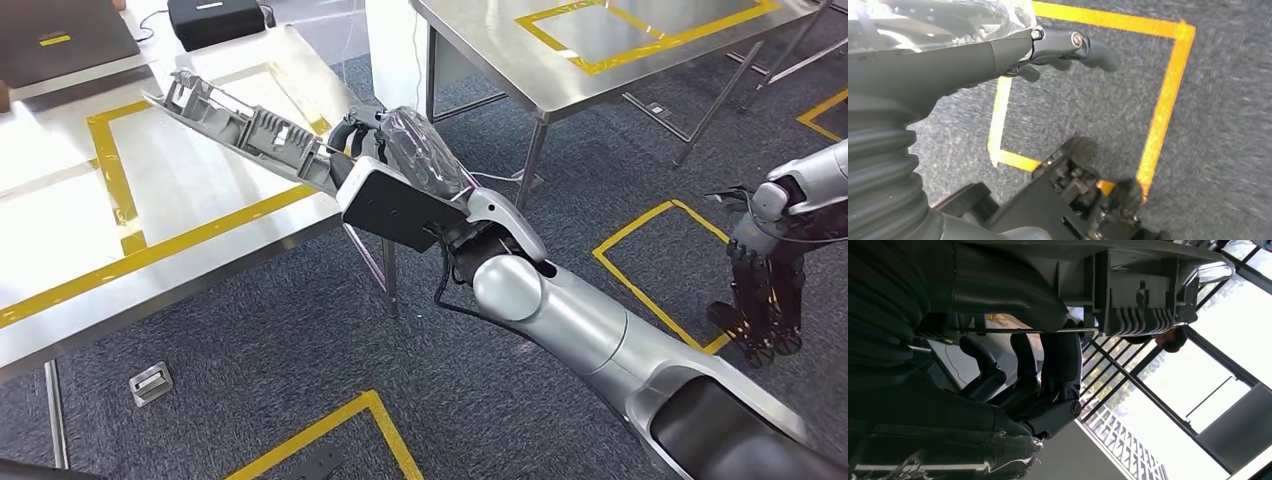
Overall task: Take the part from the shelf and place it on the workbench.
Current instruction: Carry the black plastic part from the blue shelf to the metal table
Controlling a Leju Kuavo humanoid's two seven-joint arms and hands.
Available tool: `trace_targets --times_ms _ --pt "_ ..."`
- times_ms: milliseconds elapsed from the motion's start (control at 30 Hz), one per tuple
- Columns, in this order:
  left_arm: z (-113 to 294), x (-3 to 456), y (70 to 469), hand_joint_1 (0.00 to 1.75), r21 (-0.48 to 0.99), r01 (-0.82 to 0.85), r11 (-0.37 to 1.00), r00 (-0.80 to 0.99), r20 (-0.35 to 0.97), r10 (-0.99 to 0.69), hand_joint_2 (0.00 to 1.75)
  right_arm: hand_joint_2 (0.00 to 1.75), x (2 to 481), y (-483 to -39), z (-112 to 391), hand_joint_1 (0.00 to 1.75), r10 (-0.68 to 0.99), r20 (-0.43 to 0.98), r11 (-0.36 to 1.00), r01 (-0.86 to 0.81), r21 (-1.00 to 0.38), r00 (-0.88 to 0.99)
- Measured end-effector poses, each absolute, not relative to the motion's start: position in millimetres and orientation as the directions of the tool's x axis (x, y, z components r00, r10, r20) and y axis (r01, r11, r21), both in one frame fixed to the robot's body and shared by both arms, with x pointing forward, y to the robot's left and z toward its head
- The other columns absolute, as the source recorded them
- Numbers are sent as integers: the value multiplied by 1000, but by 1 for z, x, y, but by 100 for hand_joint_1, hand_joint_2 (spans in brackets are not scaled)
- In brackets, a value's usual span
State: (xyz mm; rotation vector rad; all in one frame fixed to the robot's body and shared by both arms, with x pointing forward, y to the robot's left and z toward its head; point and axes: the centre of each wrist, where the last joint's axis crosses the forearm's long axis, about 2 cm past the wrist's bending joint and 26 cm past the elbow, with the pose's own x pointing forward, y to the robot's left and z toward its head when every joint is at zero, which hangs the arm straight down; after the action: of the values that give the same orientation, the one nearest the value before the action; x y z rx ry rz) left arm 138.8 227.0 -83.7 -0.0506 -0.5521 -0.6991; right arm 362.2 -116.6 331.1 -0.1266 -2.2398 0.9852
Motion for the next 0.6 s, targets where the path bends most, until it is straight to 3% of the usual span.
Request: trace_targets --times_ms 600 --pt "-85 136 227 0 136 629 766 627 494 -602 175 175 364 -116 326 175 358 549 703 -169 -691 -755"
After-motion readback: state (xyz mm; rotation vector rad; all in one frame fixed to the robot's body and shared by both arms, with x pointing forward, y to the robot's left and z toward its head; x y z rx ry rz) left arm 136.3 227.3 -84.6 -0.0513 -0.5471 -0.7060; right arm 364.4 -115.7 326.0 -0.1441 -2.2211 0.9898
